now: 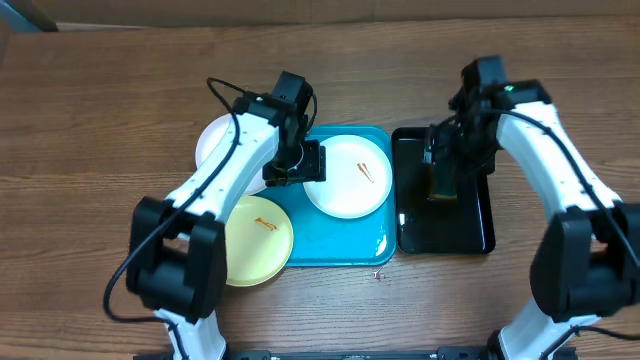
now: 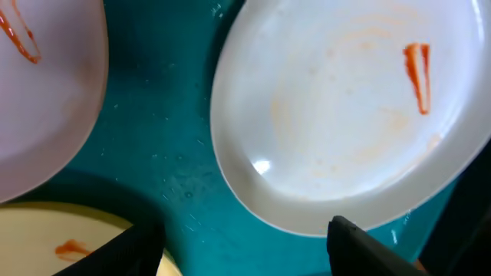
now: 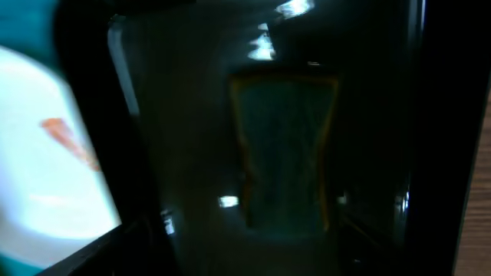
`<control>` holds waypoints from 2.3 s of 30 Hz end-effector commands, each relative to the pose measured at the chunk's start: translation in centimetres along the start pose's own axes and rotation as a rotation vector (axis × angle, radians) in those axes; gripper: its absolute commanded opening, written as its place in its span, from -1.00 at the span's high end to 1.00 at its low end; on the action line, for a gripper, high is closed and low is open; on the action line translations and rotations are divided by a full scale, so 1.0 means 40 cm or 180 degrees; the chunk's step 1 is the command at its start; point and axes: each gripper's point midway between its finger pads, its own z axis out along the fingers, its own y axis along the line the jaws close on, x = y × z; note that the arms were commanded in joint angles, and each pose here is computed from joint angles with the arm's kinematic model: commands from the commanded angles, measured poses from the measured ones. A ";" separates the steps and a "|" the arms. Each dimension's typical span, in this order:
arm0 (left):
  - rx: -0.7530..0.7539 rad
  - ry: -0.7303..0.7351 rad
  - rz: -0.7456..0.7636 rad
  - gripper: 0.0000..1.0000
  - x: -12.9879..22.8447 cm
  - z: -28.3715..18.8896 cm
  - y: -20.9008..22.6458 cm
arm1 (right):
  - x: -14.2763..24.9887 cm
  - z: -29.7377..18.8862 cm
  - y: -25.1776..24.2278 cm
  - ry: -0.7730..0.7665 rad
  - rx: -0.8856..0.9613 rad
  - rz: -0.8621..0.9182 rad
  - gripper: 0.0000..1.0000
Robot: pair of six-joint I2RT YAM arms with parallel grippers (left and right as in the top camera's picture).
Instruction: Clean dirty plates on tray and stack at the side
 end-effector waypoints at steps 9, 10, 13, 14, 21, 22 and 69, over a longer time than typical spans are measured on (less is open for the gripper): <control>-0.0156 0.0059 -0.0118 -0.37 -0.011 0.057 0.023 | 0.066 0.148 -0.069 -0.0005 0.0200 0.0186 -0.41; -0.0153 0.0052 -0.0116 -0.38 -0.012 0.058 0.023 | 0.075 0.159 -0.067 0.0015 0.0155 0.0187 -0.41; -0.0141 0.0029 -0.0113 -0.38 -0.017 0.058 0.020 | 0.100 0.180 -0.073 0.0080 0.0144 0.0195 0.38; -0.0137 0.0022 -0.0112 -0.38 -0.018 0.058 0.020 | 0.106 0.183 -0.075 0.0100 0.0150 0.0198 0.72; -0.0134 0.0009 -0.0108 -0.39 -0.021 0.058 0.019 | 0.135 0.119 -0.039 0.0446 0.0004 0.0250 0.30; -0.0131 0.0007 -0.0109 -0.39 -0.021 0.058 0.019 | 0.130 0.104 -0.036 0.0457 0.0011 0.0252 0.21; -0.0298 -0.0242 -0.0012 0.42 -0.017 0.148 0.028 | 0.086 0.143 -0.050 0.0121 0.0094 0.0184 0.49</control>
